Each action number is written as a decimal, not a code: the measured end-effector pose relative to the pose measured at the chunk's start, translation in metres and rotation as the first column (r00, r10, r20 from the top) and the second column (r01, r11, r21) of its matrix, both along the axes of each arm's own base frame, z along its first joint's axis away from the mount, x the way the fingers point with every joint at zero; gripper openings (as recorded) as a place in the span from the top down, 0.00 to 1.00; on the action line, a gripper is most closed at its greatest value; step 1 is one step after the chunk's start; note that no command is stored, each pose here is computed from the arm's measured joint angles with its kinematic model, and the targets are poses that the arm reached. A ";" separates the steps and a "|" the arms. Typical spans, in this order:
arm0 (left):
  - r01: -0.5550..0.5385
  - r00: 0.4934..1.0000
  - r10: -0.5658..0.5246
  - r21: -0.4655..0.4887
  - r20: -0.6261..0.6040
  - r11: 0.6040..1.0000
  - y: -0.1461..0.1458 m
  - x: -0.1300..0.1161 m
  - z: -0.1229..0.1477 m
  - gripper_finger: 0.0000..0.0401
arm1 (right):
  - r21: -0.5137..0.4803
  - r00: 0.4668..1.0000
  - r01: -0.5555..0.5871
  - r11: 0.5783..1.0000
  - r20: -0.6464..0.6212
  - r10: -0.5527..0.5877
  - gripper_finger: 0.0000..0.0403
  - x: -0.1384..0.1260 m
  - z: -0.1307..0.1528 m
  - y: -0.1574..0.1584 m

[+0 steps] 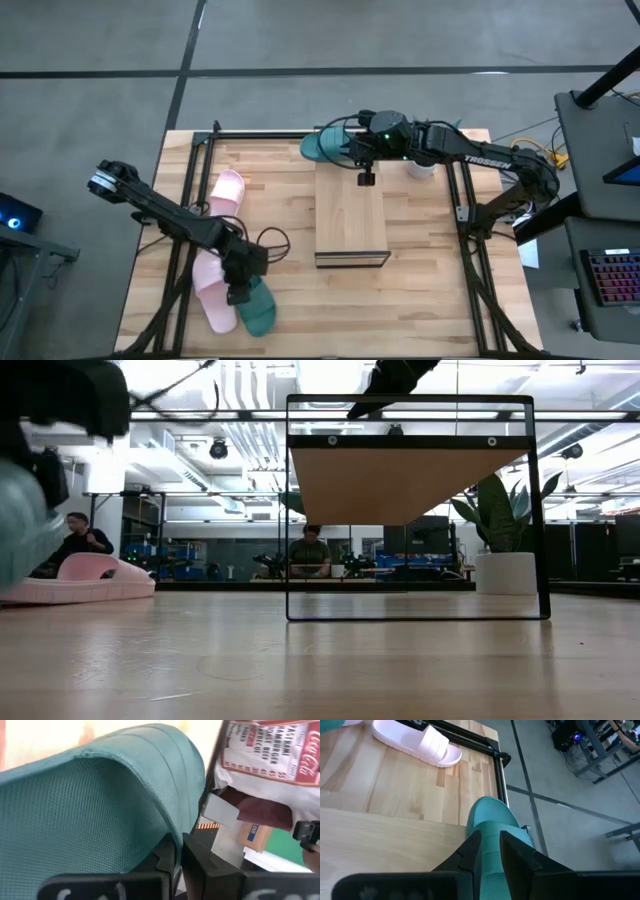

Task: Pick and place slides into the shelf
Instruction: Put the left green slipper on the shelf

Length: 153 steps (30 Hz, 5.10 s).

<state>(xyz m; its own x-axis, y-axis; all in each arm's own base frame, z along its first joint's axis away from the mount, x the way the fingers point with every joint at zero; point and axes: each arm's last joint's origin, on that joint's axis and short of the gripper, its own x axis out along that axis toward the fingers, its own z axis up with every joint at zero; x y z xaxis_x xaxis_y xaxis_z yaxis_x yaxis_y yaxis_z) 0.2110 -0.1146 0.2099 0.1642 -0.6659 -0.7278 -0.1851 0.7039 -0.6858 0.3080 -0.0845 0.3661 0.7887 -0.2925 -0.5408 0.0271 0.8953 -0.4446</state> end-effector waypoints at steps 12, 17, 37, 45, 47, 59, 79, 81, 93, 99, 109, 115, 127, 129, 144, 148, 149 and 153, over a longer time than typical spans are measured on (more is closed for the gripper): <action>-0.108 0.944 0.039 0.197 0.329 0.974 0.018 -0.018 0.059 1.00 | -0.073 0.987 -0.156 0.985 0.020 0.158 0.87 -0.001 0.011 0.038; -0.186 0.866 0.016 0.292 0.500 0.938 0.027 -0.027 0.080 1.00 | -0.145 0.958 -0.267 0.953 0.063 0.279 0.87 0.005 0.017 0.066; -0.603 0.558 -0.404 0.689 0.725 0.403 0.048 -0.023 0.139 1.00 | -0.344 0.941 0.009 0.939 0.321 0.109 0.87 0.003 0.050 0.119; -0.702 0.521 -0.514 0.685 0.681 0.195 0.050 -0.019 0.157 1.00 | -0.260 0.950 -0.059 0.964 0.281 0.134 0.66 -0.001 0.045 0.122; -0.719 0.517 -0.527 0.676 0.675 0.160 0.050 -0.018 0.160 1.00 | -0.245 0.949 -0.053 0.968 0.290 0.125 0.59 -0.001 0.045 0.121; -0.754 0.502 -0.601 0.655 0.621 0.046 0.046 -0.007 0.169 1.00 | -0.199 0.927 -0.078 0.977 0.346 0.144 0.39 -0.010 0.055 0.122; -0.778 0.490 -0.707 0.622 0.510 -0.090 0.030 0.027 0.168 1.00 | -0.181 0.900 -0.123 0.976 0.394 0.187 0.57 -0.011 0.061 0.123; -0.777 0.490 -0.707 0.623 0.510 -0.089 0.030 0.027 0.168 1.00 | -0.167 0.901 -0.122 0.978 0.395 0.180 0.67 -0.011 0.060 0.123; -0.747 0.512 -0.728 0.656 0.457 -0.114 0.029 0.028 0.164 0.76 | -0.228 0.931 -0.021 0.973 0.350 0.102 0.92 -0.015 0.059 0.119; -0.673 0.611 -0.731 0.686 0.305 -0.277 0.026 0.023 0.166 0.51 | -0.166 0.951 0.039 0.985 0.310 0.014 0.92 -0.030 0.059 0.108; -0.510 0.685 -0.726 0.675 -0.056 -0.533 0.022 0.026 0.164 0.44 | 0.062 0.931 0.077 0.995 0.353 -0.094 0.92 -0.049 0.066 0.084; -0.502 0.704 -0.703 0.629 -0.102 -0.594 0.019 0.031 0.169 0.44 | 0.100 0.946 0.114 0.988 0.292 -0.138 0.92 -0.053 0.063 0.075; -0.609 0.758 -0.575 0.647 0.307 -0.459 0.037 0.005 0.191 0.44 | -0.062 0.961 0.048 0.997 0.277 -0.029 0.92 -0.066 0.072 0.076; -0.641 0.740 -0.563 0.636 0.366 -0.430 0.039 0.001 0.194 0.44 | -0.089 0.963 0.033 0.996 0.269 -0.007 0.92 -0.066 0.072 0.076; -0.713 0.561 -0.574 0.700 0.596 0.031 0.041 -0.012 0.203 0.44 | -0.133 0.967 0.018 0.991 0.253 0.017 0.92 -0.066 0.072 0.076; -0.709 0.537 -0.523 0.690 0.662 0.145 0.045 -0.017 0.218 0.44 | -0.137 0.968 0.016 0.990 0.251 0.020 0.93 -0.066 0.072 0.076; -0.707 0.545 -0.506 0.691 0.669 0.152 0.046 -0.018 0.220 0.44 | -0.144 0.969 0.013 0.990 0.248 0.023 0.93 -0.066 0.072 0.076; -0.696 0.559 -0.398 0.673 0.727 0.250 0.055 -0.019 0.226 0.44 | -0.149 0.970 0.011 0.989 0.241 0.026 0.93 -0.064 0.071 0.076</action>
<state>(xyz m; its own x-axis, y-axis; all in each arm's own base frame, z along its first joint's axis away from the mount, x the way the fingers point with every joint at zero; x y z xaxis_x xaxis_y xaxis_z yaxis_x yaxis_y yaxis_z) 0.1917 -0.0595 0.4363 0.8828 0.4104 -0.2285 -0.2853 0.8549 0.4334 0.2435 -0.0083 0.4370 0.8928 -0.3488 -0.2849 0.1438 0.8203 -0.5536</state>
